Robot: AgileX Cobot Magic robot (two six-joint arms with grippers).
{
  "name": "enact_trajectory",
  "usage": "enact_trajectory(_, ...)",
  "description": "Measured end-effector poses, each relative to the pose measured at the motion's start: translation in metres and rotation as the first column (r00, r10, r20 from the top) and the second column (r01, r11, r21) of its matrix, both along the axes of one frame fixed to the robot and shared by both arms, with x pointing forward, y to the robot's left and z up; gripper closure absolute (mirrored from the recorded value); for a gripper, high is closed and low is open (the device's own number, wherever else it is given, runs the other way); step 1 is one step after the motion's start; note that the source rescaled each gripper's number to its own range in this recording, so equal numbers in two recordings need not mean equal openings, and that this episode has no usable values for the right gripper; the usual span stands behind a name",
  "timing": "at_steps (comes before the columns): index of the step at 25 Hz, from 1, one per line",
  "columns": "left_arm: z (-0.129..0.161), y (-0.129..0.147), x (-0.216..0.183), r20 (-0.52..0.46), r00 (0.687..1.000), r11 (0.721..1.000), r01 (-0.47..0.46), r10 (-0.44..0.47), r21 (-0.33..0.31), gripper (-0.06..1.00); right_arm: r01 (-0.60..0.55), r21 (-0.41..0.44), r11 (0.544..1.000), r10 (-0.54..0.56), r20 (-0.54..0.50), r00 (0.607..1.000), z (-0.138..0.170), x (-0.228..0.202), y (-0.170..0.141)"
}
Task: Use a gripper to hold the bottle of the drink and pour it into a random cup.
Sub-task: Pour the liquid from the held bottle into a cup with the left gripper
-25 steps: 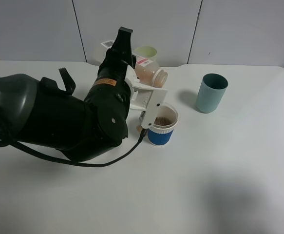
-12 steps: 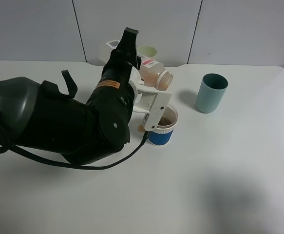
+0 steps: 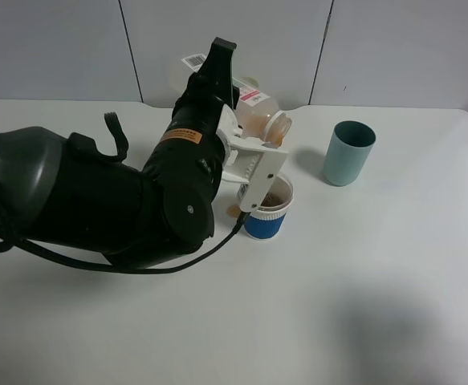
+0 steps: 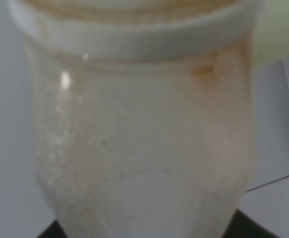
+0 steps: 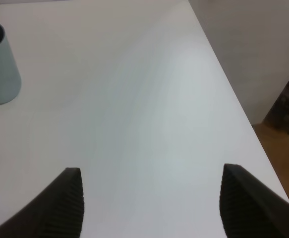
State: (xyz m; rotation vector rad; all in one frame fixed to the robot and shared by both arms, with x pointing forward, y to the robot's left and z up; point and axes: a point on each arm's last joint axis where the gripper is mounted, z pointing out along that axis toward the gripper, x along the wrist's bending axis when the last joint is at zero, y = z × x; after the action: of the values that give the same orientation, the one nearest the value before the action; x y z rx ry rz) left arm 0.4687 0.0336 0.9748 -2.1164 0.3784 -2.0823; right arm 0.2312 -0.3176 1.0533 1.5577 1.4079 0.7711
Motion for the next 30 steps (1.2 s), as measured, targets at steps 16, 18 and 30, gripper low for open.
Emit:
enact_trajectory(16, 0.0036, -0.0049, -0.0004, 0.040, 0.998, 0.998, 0.054, -0.055, 0.023, 0.90, 0.000, 0.000, 1.000, 0.000, 0.000, 1.000, 0.0000, 0.0000, 0.0000)
enact_trajectory(18, 0.0040, -0.0056, -0.0004, 0.046, 0.997, 0.998, 0.062, -0.063, 0.026, 0.90, 0.000, 0.000, 1.000, 0.000, 0.000, 1.000, 0.0000, 0.0000, 0.0000)
enact_trajectory(30, 0.0051, -0.0073, -0.0007, 0.058, 0.995, 0.996, 0.079, -0.081, 0.034, 0.90, 0.000, 0.000, 1.000, 0.000, 0.000, 1.000, 0.0000, 0.0000, 0.0000)
